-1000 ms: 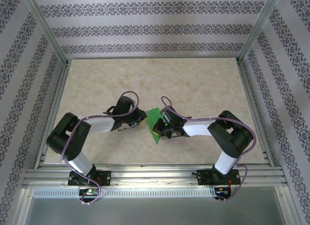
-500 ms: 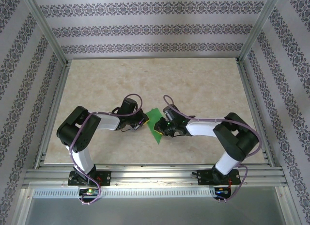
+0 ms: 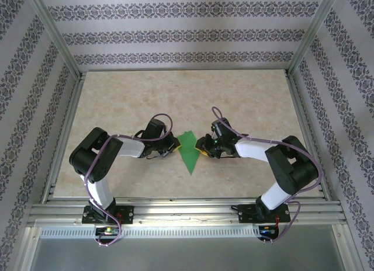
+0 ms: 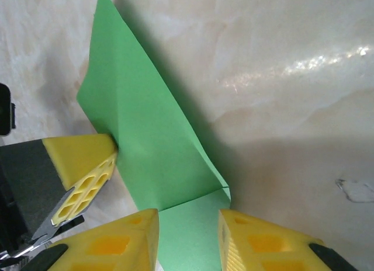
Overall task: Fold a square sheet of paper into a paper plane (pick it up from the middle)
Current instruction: Fold the wing for the fifth time at the center of the table.
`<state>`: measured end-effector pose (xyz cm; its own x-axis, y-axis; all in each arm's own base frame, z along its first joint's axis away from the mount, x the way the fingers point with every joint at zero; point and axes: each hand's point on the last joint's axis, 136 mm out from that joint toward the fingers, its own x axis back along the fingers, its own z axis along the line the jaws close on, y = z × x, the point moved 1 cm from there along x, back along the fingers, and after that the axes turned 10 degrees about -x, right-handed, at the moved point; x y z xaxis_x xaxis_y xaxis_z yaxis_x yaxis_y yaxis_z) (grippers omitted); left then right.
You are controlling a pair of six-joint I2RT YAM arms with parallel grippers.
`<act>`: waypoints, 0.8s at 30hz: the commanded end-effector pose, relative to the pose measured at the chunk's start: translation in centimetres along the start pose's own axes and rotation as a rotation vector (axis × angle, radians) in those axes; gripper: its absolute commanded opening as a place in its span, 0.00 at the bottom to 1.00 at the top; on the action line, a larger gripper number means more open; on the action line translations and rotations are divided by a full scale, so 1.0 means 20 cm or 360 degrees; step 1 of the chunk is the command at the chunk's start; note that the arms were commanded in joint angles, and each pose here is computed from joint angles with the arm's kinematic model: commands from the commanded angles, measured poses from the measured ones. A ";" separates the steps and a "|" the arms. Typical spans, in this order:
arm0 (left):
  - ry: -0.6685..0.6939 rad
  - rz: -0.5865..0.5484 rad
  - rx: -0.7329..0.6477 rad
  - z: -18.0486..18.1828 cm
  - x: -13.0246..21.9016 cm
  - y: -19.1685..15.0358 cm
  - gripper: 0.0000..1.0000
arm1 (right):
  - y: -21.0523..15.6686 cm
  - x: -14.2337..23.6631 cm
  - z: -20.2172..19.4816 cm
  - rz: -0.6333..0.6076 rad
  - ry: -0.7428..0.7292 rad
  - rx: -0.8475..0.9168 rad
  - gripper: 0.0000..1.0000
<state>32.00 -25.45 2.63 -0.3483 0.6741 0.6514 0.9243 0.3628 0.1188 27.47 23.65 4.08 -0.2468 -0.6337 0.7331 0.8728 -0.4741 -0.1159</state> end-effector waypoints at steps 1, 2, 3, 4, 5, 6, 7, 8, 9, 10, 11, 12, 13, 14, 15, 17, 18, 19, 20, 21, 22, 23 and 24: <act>-0.0007 0.0042 -0.0072 -0.02 -0.01 -0.02 0.05 | 0.00 -0.01 -0.03 0.0044 -0.0029 0.0021 0.33; -0.0003 0.0045 -0.0076 -0.02 -0.02 -0.02 0.05 | 0.00 0.00 -0.03 0.0037 -0.0031 0.0025 0.34; 0.0000 0.0052 -0.0079 -0.02 -0.02 -0.02 0.05 | 0.01 0.00 -0.04 0.0031 -0.0034 0.0027 0.34; 0.0000 0.0052 -0.0081 -0.02 -0.02 -0.02 0.05 | 0.02 0.00 -0.04 0.0035 -0.0034 0.0028 0.35; -0.0004 0.0053 -0.0085 -0.02 -0.02 -0.02 0.05 | 0.03 0.00 -0.05 0.0043 -0.0036 0.0020 0.35; -0.0011 0.0057 -0.0092 -0.03 -0.01 -0.02 0.05 | 0.04 0.00 -0.06 0.0059 -0.0043 -0.0003 0.35; -0.0012 0.0060 -0.0095 -0.03 -0.02 -0.02 0.05 | 0.05 0.00 -0.06 0.0058 -0.0034 -0.0010 0.34; -0.0012 0.0060 -0.0096 -0.03 -0.02 -0.02 0.05 | 0.05 0.00 -0.06 0.0053 -0.0015 0.0001 0.33; -0.0016 0.0060 -0.0096 -0.03 -0.01 -0.02 0.05 | 0.06 0.00 -0.05 0.0049 -0.0011 0.0008 0.34; -0.0019 0.0062 -0.0100 -0.04 -0.01 -0.02 0.05 | 0.06 0.00 -0.05 0.0060 -0.0017 0.0010 0.34; -0.0018 0.0059 -0.0103 -0.04 -0.01 -0.02 0.05 | 0.05 -0.01 -0.04 0.0076 -0.0012 0.0019 0.34; -0.0015 0.0062 -0.0104 -0.04 -0.01 -0.02 0.05 | 0.05 -0.01 -0.03 0.0094 0.0001 0.0032 0.34; -0.0016 0.0060 -0.0106 -0.04 -0.02 -0.02 0.05 | 0.05 -0.02 -0.02 0.0109 0.0010 0.0039 0.34; -0.0013 0.0063 -0.0104 -0.03 -0.02 -0.02 0.05 | 0.05 -0.03 -0.01 0.0118 0.0026 0.0047 0.34; -0.0016 0.0066 -0.0104 -0.03 -0.02 -0.02 0.05 | 0.04 -0.03 0.00 0.0132 0.0039 0.0054 0.34; -0.0024 0.0076 -0.0109 -0.04 -0.02 -0.03 0.05 | 0.04 -0.03 0.03 0.0141 0.0077 0.0083 0.34; -0.0025 0.0078 -0.0110 -0.04 -0.02 -0.03 0.04 | 0.04 -0.02 0.04 0.0140 0.0087 0.0091 0.33; -0.0026 0.0080 -0.0115 -0.04 -0.02 -0.03 0.04 | 0.04 -0.02 0.06 0.0154 0.0111 0.0117 0.33; -0.0025 0.0082 -0.0122 -0.04 -0.03 -0.02 0.04 | 0.03 -0.02 0.07 0.0170 0.0129 0.0143 0.32; -0.0021 0.0094 -0.0131 -0.04 -0.03 -0.03 0.04 | 0.03 -0.01 0.08 0.0176 0.0136 0.0158 0.32; -0.0014 0.0108 -0.0140 -0.04 -0.04 -0.03 0.04 | 0.03 -0.01 0.10 0.0179 0.0148 0.0181 0.32; -0.0010 0.0121 -0.0148 -0.04 -0.04 -0.03 0.04 | 0.03 -0.01 0.11 0.0190 0.0161 0.0203 0.32; -0.0003 0.0136 -0.0159 -0.03 -0.05 -0.04 0.04 | 0.03 0.00 0.12 0.0199 0.0176 0.0228 0.32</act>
<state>32.23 -26.23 2.82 -0.3154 0.6959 0.6452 0.9442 0.2983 0.1398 28.41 23.92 4.29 -0.1814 -0.7072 0.6834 0.9187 -0.3698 -0.1388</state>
